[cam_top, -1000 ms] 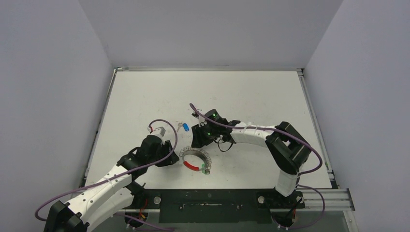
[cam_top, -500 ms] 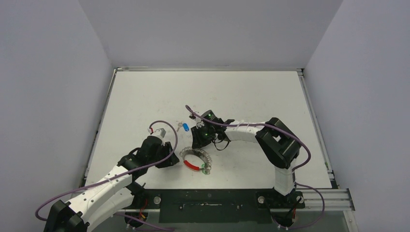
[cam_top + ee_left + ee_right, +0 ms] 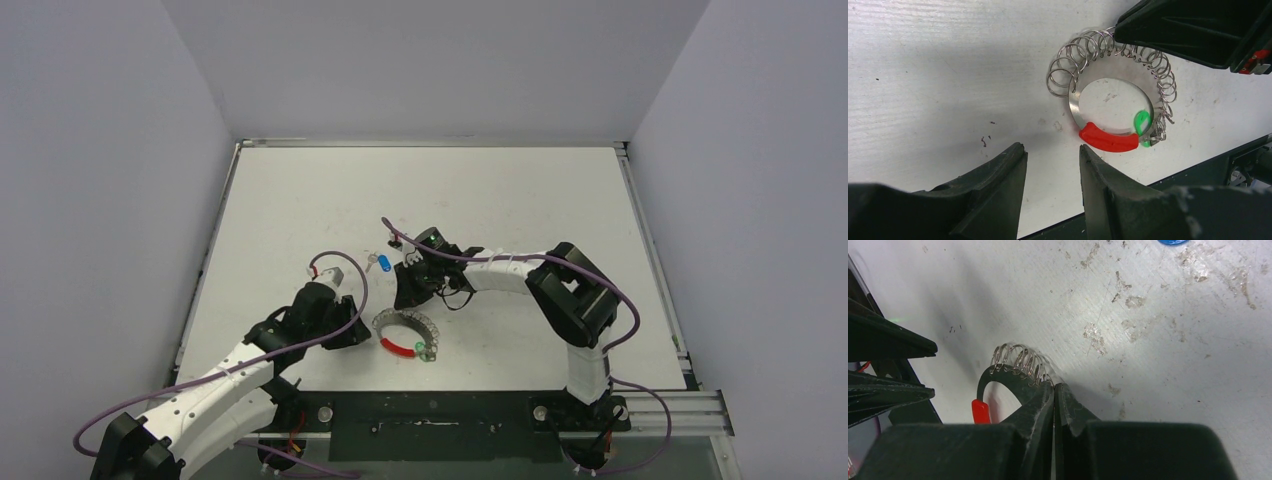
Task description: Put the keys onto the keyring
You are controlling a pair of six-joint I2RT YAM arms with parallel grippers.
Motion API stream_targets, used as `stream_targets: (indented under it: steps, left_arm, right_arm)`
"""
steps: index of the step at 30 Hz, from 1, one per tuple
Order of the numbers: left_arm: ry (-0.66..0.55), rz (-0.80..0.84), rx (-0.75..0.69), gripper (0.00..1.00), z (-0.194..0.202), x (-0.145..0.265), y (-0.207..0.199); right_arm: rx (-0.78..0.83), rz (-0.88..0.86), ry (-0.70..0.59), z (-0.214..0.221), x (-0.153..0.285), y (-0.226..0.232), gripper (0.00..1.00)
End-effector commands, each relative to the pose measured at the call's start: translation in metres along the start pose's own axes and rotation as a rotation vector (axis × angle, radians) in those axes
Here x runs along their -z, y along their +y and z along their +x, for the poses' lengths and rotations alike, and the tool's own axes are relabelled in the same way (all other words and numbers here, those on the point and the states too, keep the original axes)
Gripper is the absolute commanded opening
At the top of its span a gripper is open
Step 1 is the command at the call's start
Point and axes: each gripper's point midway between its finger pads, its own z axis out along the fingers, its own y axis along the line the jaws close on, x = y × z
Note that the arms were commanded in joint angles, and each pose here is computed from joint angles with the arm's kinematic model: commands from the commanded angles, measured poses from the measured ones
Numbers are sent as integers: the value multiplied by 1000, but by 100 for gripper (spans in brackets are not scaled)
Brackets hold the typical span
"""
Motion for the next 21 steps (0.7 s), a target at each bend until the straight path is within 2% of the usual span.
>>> stream_targets:
  steps: [1,13,21]
  left_arm:
    - [-44,40,-15,41,-13,3,-11]
    - [-172,152,-187,40,-51,21,-44]
    - [-279,342,-362,39,-76,42,-89]
  right_arm:
    - [73,-61,-57,-23,12,21,0]
    - [302,-64,-107,-23,75,56,0]
    - [443,-59,-125,-11,108,68,0]
